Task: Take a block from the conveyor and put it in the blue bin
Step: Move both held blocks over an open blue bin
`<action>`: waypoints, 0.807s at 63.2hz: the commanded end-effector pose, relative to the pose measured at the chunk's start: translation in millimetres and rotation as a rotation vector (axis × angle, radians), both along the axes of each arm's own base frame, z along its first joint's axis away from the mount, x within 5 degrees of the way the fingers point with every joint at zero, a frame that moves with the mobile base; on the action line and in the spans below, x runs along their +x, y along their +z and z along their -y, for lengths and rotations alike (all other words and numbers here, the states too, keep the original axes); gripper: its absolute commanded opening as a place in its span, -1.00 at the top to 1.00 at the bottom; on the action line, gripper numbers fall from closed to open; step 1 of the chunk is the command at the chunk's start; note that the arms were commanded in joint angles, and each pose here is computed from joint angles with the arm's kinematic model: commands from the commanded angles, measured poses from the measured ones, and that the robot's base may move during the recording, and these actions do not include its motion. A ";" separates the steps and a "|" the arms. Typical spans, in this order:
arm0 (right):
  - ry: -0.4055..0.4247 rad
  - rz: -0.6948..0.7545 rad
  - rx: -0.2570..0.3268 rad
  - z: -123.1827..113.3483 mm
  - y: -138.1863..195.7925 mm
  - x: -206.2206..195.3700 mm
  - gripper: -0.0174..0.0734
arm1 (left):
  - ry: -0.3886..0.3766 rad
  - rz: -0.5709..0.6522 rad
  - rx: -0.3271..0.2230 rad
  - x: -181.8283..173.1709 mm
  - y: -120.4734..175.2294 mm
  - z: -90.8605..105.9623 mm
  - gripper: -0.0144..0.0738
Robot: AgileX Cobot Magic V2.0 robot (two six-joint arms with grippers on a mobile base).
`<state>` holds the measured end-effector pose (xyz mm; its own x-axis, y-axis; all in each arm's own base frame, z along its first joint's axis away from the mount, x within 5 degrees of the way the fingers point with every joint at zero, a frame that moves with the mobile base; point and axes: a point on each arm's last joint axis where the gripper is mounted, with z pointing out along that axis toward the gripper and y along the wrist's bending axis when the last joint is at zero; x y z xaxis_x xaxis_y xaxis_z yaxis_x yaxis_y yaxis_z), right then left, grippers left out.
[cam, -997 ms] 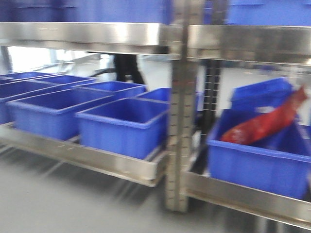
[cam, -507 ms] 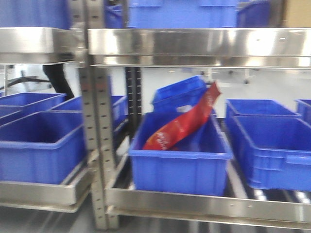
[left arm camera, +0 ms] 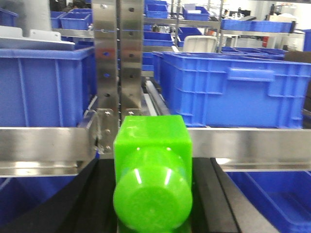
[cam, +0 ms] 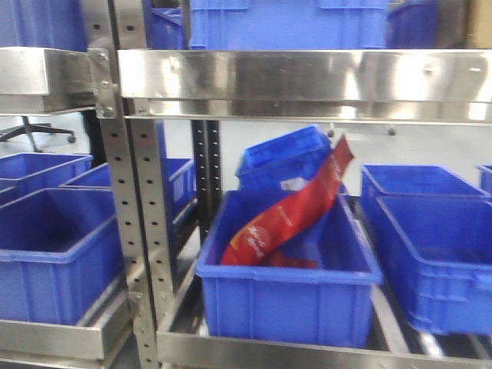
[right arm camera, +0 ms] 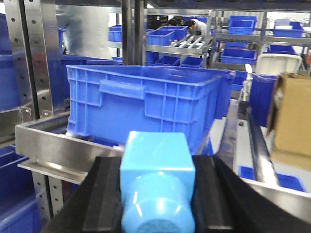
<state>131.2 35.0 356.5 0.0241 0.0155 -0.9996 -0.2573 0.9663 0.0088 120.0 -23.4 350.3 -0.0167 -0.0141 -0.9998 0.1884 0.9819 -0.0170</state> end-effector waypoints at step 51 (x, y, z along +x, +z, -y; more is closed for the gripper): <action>0.003 0.032 0.000 0.1 3.2 -1.5 0.97 | -0.006 0.024 0.000 -0.9 2.2 0.5 0.92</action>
<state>130.8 34.8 356.8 0.0259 0.0160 -0.9995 -0.2573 0.9663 0.0088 120.0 -23.4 350.3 -0.0167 -0.0141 -0.9998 0.1884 0.9819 -0.0170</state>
